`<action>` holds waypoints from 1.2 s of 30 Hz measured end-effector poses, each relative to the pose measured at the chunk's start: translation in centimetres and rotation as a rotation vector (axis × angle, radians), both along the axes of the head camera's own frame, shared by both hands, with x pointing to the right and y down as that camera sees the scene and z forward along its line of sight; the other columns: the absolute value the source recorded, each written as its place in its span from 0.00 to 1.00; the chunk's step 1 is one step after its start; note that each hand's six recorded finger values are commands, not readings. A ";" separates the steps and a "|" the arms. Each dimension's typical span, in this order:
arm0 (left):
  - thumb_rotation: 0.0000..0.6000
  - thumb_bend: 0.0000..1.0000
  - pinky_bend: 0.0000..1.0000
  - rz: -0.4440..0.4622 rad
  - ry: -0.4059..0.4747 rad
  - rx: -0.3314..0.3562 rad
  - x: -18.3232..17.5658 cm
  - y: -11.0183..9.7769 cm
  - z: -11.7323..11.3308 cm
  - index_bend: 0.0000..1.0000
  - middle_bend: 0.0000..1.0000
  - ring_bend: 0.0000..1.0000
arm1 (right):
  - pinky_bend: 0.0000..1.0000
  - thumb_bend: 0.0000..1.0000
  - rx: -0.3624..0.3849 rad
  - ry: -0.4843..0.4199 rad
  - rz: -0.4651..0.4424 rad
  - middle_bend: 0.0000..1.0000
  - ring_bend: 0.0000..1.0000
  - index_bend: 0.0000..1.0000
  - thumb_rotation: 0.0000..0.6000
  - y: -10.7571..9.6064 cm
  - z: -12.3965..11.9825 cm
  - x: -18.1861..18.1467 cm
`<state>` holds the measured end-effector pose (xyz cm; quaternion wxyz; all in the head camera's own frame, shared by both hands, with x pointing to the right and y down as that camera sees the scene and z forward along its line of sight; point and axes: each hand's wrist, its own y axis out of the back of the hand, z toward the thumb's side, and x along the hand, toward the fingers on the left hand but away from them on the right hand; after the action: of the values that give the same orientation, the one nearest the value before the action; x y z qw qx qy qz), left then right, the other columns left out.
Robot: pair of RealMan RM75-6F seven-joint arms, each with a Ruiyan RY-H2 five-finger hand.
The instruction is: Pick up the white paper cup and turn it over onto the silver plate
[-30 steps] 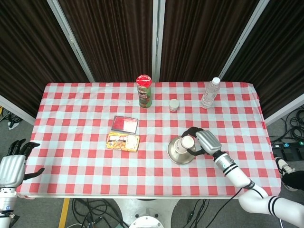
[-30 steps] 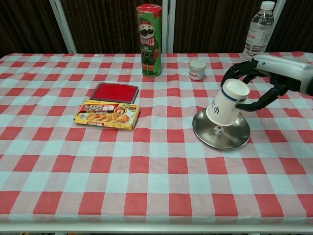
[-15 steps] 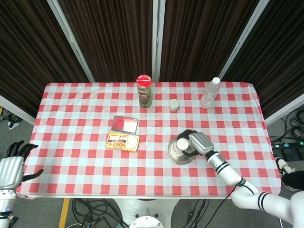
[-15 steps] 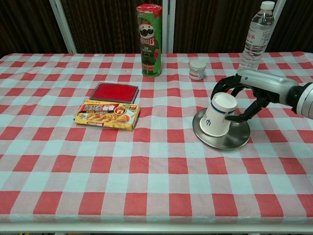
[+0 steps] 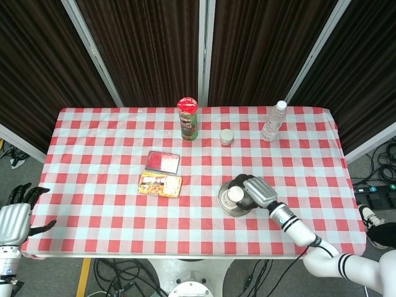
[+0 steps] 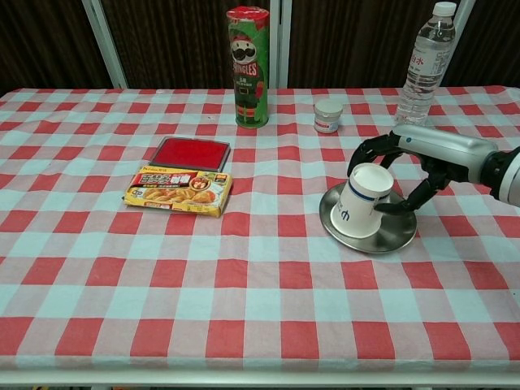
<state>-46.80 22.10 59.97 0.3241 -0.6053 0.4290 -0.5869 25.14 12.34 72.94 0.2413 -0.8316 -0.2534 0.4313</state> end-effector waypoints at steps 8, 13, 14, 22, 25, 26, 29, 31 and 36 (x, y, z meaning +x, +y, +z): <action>1.00 0.00 0.09 -0.009 0.001 -0.002 -0.1 0.1 0.1 0.25 0.23 0.10 | 0.27 0.29 0.013 -0.009 0.016 0.33 0.19 0.53 1.00 -0.2 0.4 -0.3; 1.00 0.00 0.09 -0.004 0.002 0.000 0.0 -0.1 0.1 0.25 0.23 0.10 | 0.27 0.29 -0.003 -0.042 -0.042 0.34 0.20 0.53 1.00 1.6 -0.7 -0.8; 1.00 0.00 0.09 -0.004 0.003 0.000 0.0 -0.1 0.1 0.25 0.23 0.10 | 0.27 0.29 0.000 -0.040 -0.035 0.34 0.21 0.53 1.00 1.4 -0.6 -0.6; 1.00 0.00 0.09 -0.012 0.002 -0.003 -0.2 0.1 0.2 0.25 0.23 0.10 | 0.27 0.29 0.023 -0.009 0.055 0.33 0.21 0.53 1.00 -0.7 0.3 0.7; 1.00 0.00 0.09 -0.009 0.002 -0.003 -0.1 0.1 0.2 0.25 0.23 0.10 | 0.27 0.29 -0.005 -0.036 0.017 0.33 0.21 0.53 1.00 0.4 -0.1 0.1; 1.00 0.00 0.09 -0.008 0.002 -0.003 -0.1 0.0 0.2 0.25 0.23 0.10 | 0.27 0.29 -0.020 -0.047 -0.003 0.33 0.21 0.54 1.00 1.0 -0.3 -0.2; 1.00 0.00 0.09 -0.004 0.003 -0.002 -0.1 0.0 0.2 0.25 0.23 0.10 | 0.27 0.29 -0.042 -0.056 -0.015 0.33 0.21 0.54 1.00 1.5 -0.6 0.0; 1.00 0.00 0.09 -0.006 0.003 -0.002 -0.1 0.0 0.2 0.25 0.23 0.10 | 0.27 0.29 -0.031 -0.048 -0.002 0.33 0.21 0.54 1.00 1.1 -0.4 0.2; 1.00 0.00 0.09 -0.014 0.002 -0.003 -0.3 0.2 0.2 0.25 0.23 0.10 | 0.27 0.29 0.014 -0.021 0.036 0.33 0.21 0.54 1.00 -0.3 0.1 0.5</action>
<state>-47.10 22.33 60.16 0.3186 -0.6033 0.4327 -0.5893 25.60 12.03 73.08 0.2365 -0.8297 -0.2739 0.4250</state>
